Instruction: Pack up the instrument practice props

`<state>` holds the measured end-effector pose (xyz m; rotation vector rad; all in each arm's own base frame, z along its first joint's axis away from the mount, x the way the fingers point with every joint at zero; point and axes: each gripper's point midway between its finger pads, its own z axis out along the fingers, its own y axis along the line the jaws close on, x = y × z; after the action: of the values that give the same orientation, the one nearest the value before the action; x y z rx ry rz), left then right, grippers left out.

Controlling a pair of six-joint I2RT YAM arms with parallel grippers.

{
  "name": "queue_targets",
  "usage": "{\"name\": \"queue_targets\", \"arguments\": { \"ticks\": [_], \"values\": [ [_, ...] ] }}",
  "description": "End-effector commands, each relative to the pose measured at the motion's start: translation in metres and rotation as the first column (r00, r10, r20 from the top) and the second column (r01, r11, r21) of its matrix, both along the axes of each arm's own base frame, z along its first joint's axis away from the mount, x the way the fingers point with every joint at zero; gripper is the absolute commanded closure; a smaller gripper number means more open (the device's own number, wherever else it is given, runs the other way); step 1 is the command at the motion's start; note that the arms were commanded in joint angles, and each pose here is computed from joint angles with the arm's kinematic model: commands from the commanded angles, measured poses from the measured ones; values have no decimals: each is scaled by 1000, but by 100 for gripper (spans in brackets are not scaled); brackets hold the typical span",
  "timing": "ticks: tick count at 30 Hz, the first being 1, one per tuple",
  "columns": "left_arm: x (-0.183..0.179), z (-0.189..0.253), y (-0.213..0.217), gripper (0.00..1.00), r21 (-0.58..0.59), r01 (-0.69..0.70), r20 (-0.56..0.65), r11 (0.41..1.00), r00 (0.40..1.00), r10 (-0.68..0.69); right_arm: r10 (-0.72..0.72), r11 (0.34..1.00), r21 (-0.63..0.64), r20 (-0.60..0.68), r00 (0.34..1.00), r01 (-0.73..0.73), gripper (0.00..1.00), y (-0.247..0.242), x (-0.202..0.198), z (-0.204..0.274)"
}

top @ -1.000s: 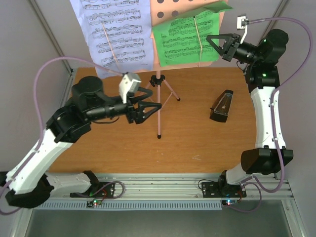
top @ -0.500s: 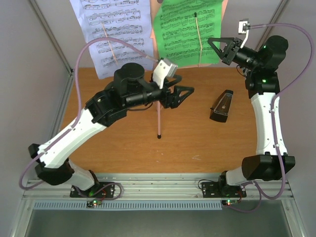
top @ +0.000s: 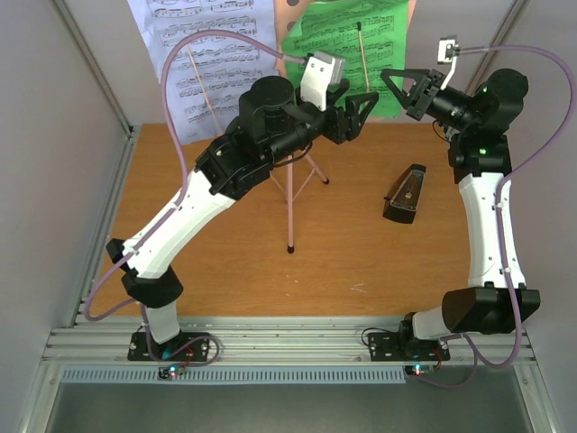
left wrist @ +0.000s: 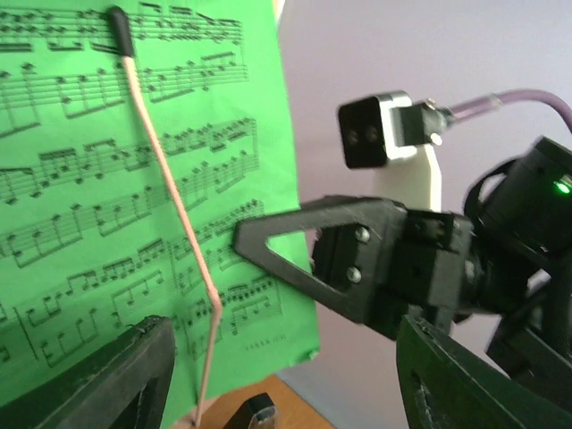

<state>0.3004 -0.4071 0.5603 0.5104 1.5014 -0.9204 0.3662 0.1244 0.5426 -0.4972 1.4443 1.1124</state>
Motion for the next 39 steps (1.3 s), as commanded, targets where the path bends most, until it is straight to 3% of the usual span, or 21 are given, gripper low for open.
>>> {"name": "queue_targets", "arguments": {
  "ticks": [1,8,12,23,26,33,39],
  "values": [
    [22,13,9,32,-65,-65,-17,996,998,64,-15,1000,-2,45,999,15,99,-1,-12,11],
    [43,7,5,35,-102,-27,-56,994,998,22,-12,1000,-10,40,999,13,99,-1,-11,7],
    [45,0,-8,42,-94,19,-54,995,998,-25,-16,1000,-18,43,999,17,99,-1,-12,6],
    [48,-5,-32,42,-117,109,-34,987,993,-113,-11,1000,-27,41,999,12,99,0,-13,3],
    [44,-3,-39,52,-123,153,-14,981,988,-156,-12,1000,-28,43,999,13,99,0,-15,3],
    [38,-3,-39,87,-112,182,29,977,983,-179,-28,999,-27,47,998,30,99,-1,-18,2],
    [32,-3,-35,99,-76,188,67,979,981,-183,-105,994,-21,25,994,105,99,-9,-14,-1]
  ]
}}
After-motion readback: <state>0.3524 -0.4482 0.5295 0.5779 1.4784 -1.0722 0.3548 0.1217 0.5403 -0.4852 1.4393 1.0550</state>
